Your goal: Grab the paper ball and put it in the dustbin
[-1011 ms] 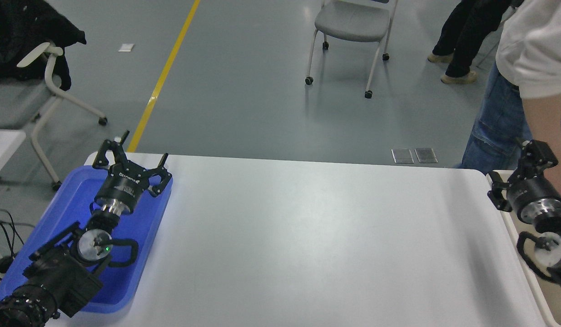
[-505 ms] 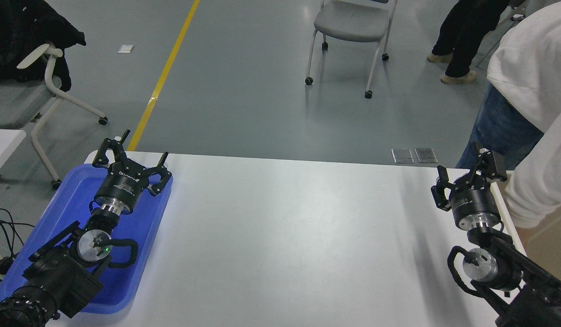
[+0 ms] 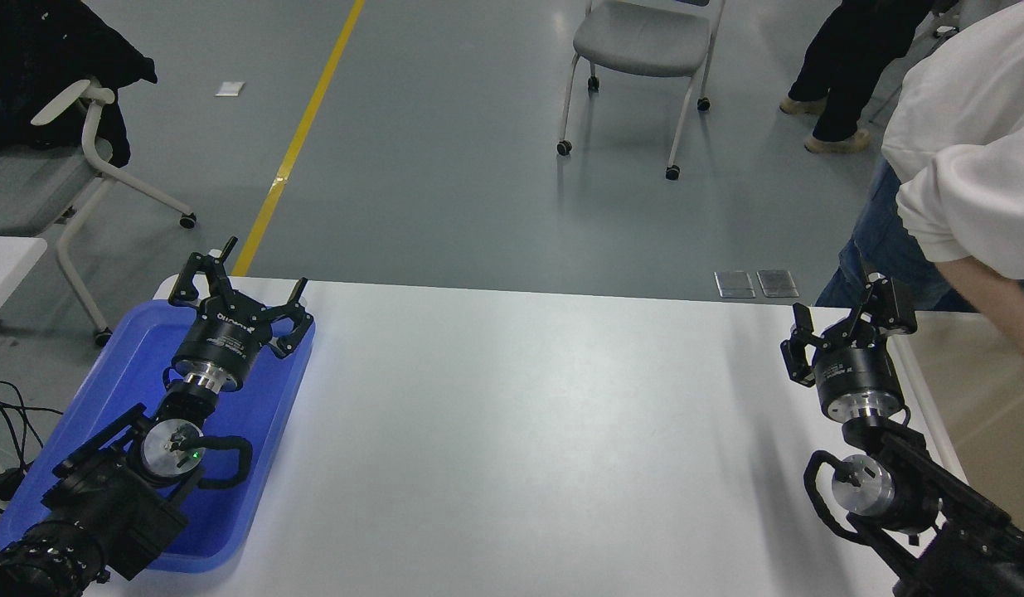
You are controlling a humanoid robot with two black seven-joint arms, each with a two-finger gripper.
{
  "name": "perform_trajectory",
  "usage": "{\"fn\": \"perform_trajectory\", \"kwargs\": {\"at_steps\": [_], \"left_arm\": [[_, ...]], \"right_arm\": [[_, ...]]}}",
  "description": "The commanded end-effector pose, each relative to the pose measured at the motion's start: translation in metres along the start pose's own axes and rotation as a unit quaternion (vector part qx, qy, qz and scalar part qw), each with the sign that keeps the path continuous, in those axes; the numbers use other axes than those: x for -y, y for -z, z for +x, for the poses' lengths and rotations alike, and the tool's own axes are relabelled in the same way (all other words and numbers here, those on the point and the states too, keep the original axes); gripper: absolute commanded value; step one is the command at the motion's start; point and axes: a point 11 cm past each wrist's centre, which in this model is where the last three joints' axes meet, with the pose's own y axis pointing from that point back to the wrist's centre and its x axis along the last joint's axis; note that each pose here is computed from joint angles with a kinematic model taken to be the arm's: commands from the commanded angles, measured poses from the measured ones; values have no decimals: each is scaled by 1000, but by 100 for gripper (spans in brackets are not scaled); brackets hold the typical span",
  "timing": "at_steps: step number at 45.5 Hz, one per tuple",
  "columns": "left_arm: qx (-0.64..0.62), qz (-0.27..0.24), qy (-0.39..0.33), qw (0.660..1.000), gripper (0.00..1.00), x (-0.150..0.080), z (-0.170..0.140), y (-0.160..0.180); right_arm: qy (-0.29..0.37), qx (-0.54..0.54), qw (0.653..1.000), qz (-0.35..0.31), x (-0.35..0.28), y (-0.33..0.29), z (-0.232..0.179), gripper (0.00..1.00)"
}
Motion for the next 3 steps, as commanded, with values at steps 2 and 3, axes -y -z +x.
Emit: {"fn": "perform_trajectory", "kwargs": {"at_steps": [2, 3], "left_arm": [[0, 0, 0, 1000, 100, 0, 0, 0], [0, 0, 0, 1000, 100, 0, 0, 0]], "right_arm": [[-9, -7, 1000, -1, 0, 0, 7, 100], [-9, -7, 1000, -1, 0, 0, 7, 100]]}}
